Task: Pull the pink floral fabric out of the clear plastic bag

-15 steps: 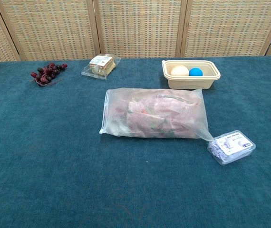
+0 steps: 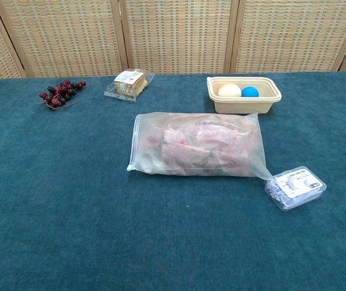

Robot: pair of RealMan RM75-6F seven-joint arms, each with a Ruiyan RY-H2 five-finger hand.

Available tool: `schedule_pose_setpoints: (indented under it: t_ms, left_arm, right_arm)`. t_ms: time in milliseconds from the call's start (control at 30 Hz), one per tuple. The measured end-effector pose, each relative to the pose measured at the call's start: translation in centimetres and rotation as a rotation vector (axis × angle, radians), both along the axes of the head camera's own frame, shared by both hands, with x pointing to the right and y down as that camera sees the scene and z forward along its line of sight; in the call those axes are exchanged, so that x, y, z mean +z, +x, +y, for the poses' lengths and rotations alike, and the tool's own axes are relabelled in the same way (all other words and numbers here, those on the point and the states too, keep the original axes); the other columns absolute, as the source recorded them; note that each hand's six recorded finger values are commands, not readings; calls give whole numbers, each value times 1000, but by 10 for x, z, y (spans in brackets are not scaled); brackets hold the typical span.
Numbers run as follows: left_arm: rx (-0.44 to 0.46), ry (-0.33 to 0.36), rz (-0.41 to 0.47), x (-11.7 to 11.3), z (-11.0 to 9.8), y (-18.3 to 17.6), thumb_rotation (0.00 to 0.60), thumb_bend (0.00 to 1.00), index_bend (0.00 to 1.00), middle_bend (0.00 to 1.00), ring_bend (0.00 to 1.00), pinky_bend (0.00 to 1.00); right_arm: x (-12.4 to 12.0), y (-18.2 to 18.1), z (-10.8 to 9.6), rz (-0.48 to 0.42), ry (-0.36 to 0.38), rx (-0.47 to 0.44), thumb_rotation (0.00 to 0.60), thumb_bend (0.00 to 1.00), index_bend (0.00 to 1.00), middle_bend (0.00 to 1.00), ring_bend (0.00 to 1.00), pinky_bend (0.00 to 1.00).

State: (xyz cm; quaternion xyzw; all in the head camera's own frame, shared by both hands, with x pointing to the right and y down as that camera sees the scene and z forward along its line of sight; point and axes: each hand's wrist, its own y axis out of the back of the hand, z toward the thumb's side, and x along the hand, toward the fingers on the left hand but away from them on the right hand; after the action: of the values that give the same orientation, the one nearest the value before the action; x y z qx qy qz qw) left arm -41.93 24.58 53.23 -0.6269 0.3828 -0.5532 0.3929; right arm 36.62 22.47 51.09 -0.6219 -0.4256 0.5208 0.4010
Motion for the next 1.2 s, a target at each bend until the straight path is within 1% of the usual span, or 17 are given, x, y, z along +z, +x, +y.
schedule_pose_setpoints:
  t_ms: [67,167,300,400,467,633,800,1000,1200]
  left_arm:
    - [0,0,-1,1,0,0,600,19,0,0,0,0]
    - [-4,-2,-7,3,-2,-1,600,19,0,0,0,0]
    - [-7,2,-21,6,-4,-1,600,19,0,0,0,0]
    - [-15,-4,-32,10,-6,-2,600,19,0,0,0,0]
    - [-25,-6,-36,12,-7,-3,600,19,0,0,0,0]
    - [-42,-10,-32,13,-10,-7,600,19,0,0,0,0]
    - [-42,-15,-28,14,-11,-7,600,19,0,0,0,0]
    - [-47,-31,-18,17,-12,-7,600,20,0,0,0,0]
    - [-55,-35,-22,18,-13,-9,600,20,0,0,0,0]
  right_arm:
    - [7,-9,-11,-10,-3,-42,600,0,0,0,0,0]
    - [20,-29,-28,-54,-39,-100,600,0,0,0,0,0]
    - [43,-65,-55,-124,-121,-180,600,0,0,0,0,0]
    - [62,-96,-73,-158,-189,-232,600,0,0,0,0,0]
    - [73,-113,-81,-174,-227,-247,600,0,0,0,0,0]
    - [104,-151,-98,-190,-327,-252,600,0,0,0,0,0]
    - [138,-184,-110,-162,-402,-234,600,0,0,0,0,0]
    - [171,-213,-118,-88,-463,-196,600,0,0,0,0,0]
    - [191,-230,-120,-19,-488,-163,600,0,0,0,0,0]
